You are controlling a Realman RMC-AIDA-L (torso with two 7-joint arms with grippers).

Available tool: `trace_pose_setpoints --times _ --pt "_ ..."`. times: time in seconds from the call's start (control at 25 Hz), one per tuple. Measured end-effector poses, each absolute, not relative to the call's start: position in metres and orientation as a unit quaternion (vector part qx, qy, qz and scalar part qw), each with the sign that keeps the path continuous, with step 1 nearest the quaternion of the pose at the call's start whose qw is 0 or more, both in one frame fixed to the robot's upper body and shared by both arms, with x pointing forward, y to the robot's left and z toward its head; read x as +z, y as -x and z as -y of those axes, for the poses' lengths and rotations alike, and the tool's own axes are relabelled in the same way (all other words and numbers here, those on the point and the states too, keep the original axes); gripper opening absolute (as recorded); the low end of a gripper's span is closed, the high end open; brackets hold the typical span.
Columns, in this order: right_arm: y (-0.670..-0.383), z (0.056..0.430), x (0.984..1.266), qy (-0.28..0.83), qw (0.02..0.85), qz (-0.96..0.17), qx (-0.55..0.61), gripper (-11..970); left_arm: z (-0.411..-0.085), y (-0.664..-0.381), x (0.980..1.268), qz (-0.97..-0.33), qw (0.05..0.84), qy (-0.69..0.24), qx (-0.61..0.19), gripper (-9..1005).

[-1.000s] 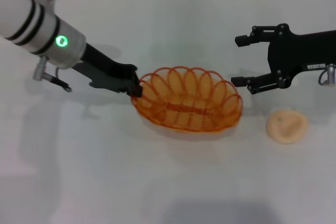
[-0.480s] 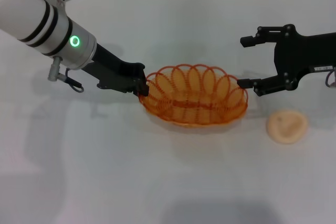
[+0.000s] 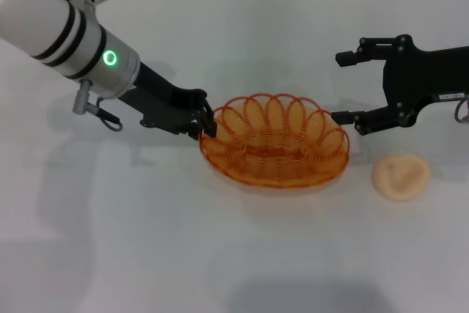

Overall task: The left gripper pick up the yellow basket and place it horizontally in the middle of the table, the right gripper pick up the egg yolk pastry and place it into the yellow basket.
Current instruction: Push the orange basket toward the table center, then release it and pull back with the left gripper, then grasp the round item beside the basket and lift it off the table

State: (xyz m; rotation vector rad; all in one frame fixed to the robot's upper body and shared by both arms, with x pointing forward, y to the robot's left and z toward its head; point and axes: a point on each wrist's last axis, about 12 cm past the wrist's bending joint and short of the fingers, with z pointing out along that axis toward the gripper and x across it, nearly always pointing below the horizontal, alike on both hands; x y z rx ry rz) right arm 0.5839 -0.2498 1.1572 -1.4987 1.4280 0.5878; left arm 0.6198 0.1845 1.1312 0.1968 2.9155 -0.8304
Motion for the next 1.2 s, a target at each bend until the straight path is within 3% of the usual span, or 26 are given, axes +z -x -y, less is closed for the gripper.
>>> trace_pose_setpoints --times 0.56,0.64,0.92,1.2 --pt "-0.582 0.254 1.156 0.604 0.478 -0.591 0.241 839 -0.191 -0.619 1.152 -0.952 0.075 -0.101 -0.280 445" --pt "-0.581 0.254 1.155 0.601 0.478 -0.592 0.244 839 -0.200 -0.618 1.156 -0.947 0.091 -0.119 -0.284 686" --pt "-0.579 0.255 1.152 0.585 0.473 -0.607 0.256 839 -0.242 -0.608 1.175 -0.867 0.199 -0.174 -0.422 723" --pt "-0.574 0.257 1.150 0.564 0.463 -0.626 0.275 839 -0.276 -0.582 1.177 -0.801 0.250 -0.341 -0.423 726"
